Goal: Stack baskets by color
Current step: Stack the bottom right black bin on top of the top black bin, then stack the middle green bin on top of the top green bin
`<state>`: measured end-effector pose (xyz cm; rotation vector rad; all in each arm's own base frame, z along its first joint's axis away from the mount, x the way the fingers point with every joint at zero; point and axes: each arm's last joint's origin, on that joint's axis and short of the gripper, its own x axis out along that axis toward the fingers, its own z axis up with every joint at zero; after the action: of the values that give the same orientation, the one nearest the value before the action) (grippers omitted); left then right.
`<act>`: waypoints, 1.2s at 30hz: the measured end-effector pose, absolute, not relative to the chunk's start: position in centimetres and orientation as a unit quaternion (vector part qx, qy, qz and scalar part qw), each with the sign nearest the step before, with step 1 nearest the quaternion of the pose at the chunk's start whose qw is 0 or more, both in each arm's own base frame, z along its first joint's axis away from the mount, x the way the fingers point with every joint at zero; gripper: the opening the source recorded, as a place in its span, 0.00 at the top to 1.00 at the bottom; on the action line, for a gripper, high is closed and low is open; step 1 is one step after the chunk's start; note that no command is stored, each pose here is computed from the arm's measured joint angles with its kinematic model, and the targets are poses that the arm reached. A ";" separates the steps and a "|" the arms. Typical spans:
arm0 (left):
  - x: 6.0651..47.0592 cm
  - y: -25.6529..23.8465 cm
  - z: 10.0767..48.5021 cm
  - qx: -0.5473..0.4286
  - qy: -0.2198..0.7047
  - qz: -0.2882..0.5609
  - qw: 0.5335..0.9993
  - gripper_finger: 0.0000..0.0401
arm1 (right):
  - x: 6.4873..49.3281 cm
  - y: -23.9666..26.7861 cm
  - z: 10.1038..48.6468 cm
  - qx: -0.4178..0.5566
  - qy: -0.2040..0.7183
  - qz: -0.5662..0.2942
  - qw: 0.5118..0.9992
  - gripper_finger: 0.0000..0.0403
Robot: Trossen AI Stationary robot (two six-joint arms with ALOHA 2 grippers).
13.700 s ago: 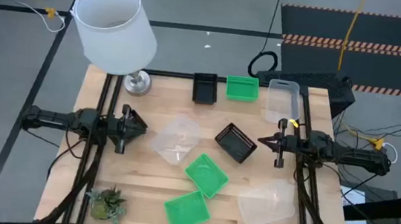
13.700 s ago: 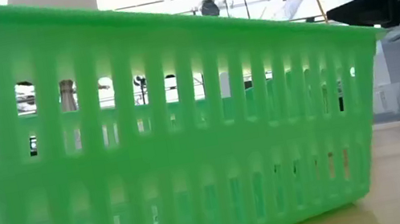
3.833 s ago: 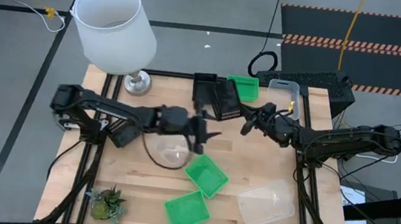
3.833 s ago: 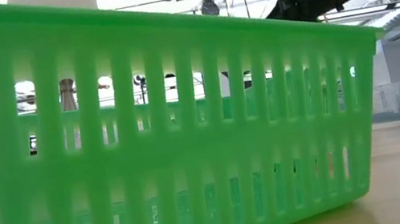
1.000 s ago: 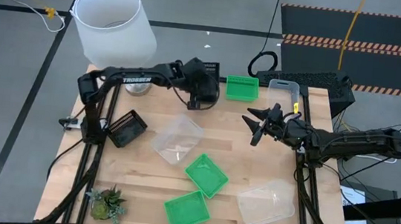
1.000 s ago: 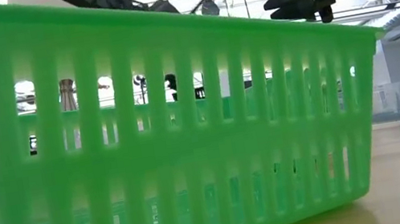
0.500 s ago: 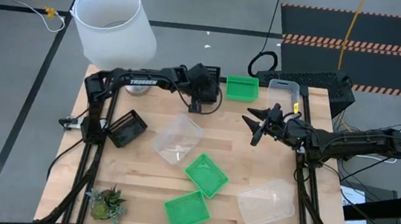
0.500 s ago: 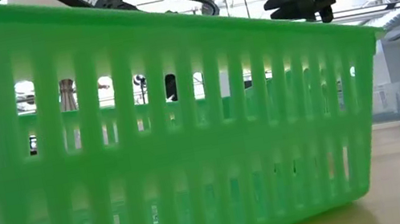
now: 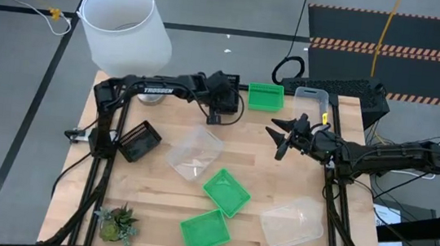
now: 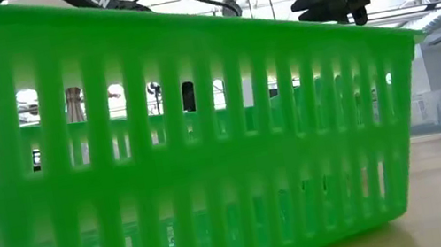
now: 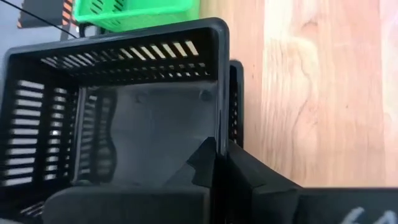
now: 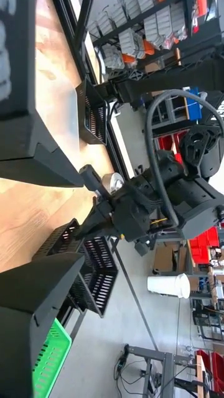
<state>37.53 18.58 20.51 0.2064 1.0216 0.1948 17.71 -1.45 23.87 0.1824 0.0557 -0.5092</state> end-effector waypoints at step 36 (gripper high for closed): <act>37.9 17.2 20.9 0.119 0.499 0.128 0.849 0.56 | 17.7 -1.5 23.9 0.091 0.027 -0.251 0.963 0.56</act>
<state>37.93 17.22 20.92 0.2505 1.0513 0.2708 17.71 -1.45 23.87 0.1837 0.0551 -0.5074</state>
